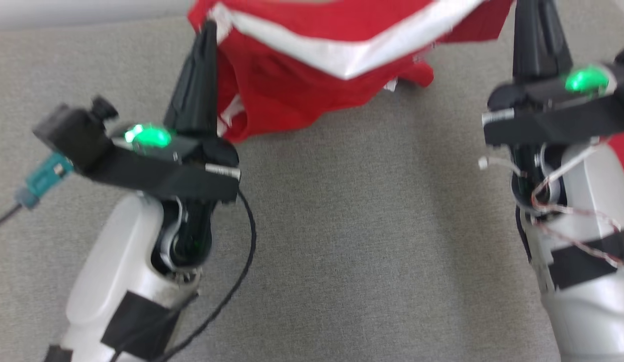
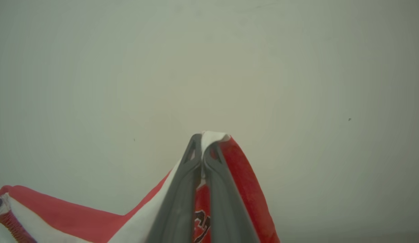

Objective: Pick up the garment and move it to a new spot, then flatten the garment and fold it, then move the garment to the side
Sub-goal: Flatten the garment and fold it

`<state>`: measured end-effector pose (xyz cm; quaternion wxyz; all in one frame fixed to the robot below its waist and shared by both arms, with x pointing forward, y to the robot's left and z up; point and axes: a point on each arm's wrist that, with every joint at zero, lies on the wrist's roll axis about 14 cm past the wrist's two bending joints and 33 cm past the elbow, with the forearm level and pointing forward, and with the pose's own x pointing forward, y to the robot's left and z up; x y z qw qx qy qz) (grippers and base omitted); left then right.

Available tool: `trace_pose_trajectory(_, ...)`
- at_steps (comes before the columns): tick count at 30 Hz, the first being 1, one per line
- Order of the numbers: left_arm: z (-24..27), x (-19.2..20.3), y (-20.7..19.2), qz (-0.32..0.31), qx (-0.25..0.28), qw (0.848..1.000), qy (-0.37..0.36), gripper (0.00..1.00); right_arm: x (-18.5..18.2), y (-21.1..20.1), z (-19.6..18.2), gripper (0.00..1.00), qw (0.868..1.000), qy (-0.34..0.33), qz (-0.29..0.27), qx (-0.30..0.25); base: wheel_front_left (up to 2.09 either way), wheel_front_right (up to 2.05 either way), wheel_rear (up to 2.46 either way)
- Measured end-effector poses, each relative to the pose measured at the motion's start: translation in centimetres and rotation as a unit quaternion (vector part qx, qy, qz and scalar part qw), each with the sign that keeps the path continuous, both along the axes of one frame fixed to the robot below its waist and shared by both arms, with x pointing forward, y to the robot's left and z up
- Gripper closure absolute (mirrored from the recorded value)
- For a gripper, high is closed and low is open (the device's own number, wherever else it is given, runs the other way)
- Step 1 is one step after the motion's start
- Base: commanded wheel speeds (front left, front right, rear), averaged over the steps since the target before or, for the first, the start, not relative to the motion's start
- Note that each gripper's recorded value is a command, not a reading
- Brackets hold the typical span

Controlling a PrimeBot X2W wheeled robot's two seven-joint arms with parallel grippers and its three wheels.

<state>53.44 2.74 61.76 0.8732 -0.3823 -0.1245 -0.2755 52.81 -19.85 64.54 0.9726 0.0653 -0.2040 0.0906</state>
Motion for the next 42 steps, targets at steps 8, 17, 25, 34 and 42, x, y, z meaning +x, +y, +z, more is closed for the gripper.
trace_pose_trajectory(8, -1.4, -3.2, -0.8, -0.017, 0.02, 0.999, 0.022, 1.0, -3.4, -1.3, -1.7, 1.0, 0.999, 0.032, -0.02, 0.013, 0.0, 0.0, 0.0)
trace_pose_trajectory(17, -4.1, -6.7, -0.6, -0.033, 0.043, 0.997, 0.061, 1.0, -7.3, -2.0, -4.6, 1.0, 0.994, 0.09, -0.037, 0.057, 0.0, 0.0, 0.0)
trace_pose_trajectory(25, -6.7, -10.1, -1.1, -0.052, 0.059, 0.992, 0.096, 1.0, -10.5, -3.4, -7.3, 1.0, 0.983, 0.154, -0.058, 0.077, 0.0, 0.0, 0.0)
trace_pose_trajectory(34, -9.1, -13.1, -1.6, -0.084, 0.067, 0.985, 0.139, 1.0, -13.4, -1.7, -11.1, 1.0, 0.962, 0.264, -0.018, 0.073, 0.0, 0.0, 0.0)
trace_pose_trajectory(42, -10.0, -14.9, 0.0, -0.081, 0.074, 0.981, 0.159, 1.0, -16.5, -2.5, -12.4, 1.0, 0.943, 0.327, -0.009, 0.06, 0.0, 0.0, 0.0)
